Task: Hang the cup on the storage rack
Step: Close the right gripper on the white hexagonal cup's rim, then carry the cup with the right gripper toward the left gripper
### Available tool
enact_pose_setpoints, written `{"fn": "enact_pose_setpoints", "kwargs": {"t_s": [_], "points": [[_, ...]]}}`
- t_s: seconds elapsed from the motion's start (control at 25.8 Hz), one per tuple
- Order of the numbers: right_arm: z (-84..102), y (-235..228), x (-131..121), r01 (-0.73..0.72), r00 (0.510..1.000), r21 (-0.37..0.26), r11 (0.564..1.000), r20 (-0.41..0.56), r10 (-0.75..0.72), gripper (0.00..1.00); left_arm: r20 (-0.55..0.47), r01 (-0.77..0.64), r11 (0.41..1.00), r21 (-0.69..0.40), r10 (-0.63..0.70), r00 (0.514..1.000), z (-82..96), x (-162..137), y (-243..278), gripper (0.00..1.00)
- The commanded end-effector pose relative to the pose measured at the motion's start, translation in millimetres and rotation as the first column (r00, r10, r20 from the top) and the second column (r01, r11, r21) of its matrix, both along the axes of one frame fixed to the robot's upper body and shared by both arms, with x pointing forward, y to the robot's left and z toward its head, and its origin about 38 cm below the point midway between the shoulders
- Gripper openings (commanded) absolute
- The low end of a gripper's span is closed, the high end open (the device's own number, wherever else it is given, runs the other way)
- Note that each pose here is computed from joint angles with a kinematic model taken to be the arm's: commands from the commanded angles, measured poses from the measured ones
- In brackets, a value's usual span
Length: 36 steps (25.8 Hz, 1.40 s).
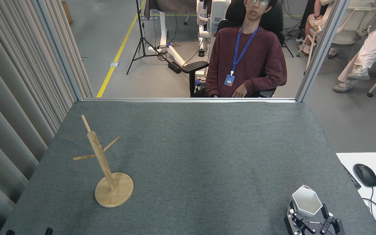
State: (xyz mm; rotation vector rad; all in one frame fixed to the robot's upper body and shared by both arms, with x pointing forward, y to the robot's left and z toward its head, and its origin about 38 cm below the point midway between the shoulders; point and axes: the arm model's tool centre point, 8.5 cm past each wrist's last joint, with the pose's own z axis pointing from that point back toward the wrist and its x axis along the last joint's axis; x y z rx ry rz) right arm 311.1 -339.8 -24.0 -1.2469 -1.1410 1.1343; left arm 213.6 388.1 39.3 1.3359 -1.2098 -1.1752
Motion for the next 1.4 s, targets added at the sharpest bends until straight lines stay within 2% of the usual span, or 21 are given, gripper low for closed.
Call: {"fn": "enact_pose_setpoints", "kwargs": {"t_s": [0.0,0.04,0.08,0.27,0.39,0.5,0.54,0.62,0.7,0.78,0.89,1.16,1.36], "points": [[-2.1,2.7,0.5,0.001,1.0,0.005,1.0,-0.002,-0.001,0.81,0.001,-0.002,1.0,0.003,0.002,1.0,1.1,0.1,1.3,1.0],[-2.3,3.5,0.5,-0.001,1.0,0.0,1.0,-0.002,0.001,0.57,0.001,-0.002,1.0,0.004,0.002,1.0,1.3,-0.4,1.2,1.0],[-2.0,4.1,0.0,-0.002,1.0,0.003,1.0,0.003,0.002,0.51,0.004,-0.001,1.0,0.005,0.001,1.0,2.1,0.3,1.1,1.0],[11.3,6.3,4.0,-0.001,0.998,0.006,1.0,0.07,0.001,0.5,0.004,0.007,1.0,0.002,-0.007,1.0,1.5,0.8,-1.2,1.0],[40.1,7.7,13.0,-0.007,0.989,-0.011,1.0,0.15,0.008,0.5,0.011,0.03,1.0,-0.001,-0.03,1.0,3.2,3.5,-4.7,1.0],[71.8,18.1,24.4,-0.027,0.973,-0.033,0.999,0.228,0.034,0.5,0.016,0.126,0.992,-0.024,-0.125,0.992,2.9,9.9,-27.2,1.0],[79.3,34.0,28.8,-0.054,0.968,-0.027,0.998,0.244,0.059,0.5,0.011,0.168,0.985,-0.035,-0.168,0.986,-0.2,13.5,-40.6,1.0],[82.4,100.1,34.0,-0.171,0.951,-0.007,0.985,0.26,0.167,0.5,-0.005,0.257,0.966,-0.038,-0.258,0.966,-6.3,21.2,-71.7,1.0],[86.0,152.3,31.2,-0.258,0.928,-0.065,0.964,0.261,0.266,0.5,-0.038,0.339,0.941,0.008,-0.339,0.94,-11.8,28.4,-99.6,1.0],[86.1,188.3,21.9,-0.321,0.907,-0.103,0.941,0.252,0.337,0.5,-0.046,0.407,0.912,0.046,-0.405,0.913,-12.2,39.3,-126.6,1.0],[89.1,236.3,7.0,-0.402,0.873,-0.103,0.91,0.258,0.415,0.5,-0.065,0.484,0.871,0.088,-0.48,0.875,-14.9,47.9,-160.4,1.0],[88.7,278.9,-15.6,-0.483,0.829,-0.12,0.868,0.256,0.497,0.5,-0.087,0.576,0.804,0.146,-0.57,0.817,-18.5,50.7,-225.9,1.0],[85.8,293.2,-24.6,-0.519,0.811,-0.113,0.847,0.25,0.53,0.5,-0.063,0.598,0.786,0.158,-0.596,0.8,-11.7,54.5,-249.6,1.0]]}}
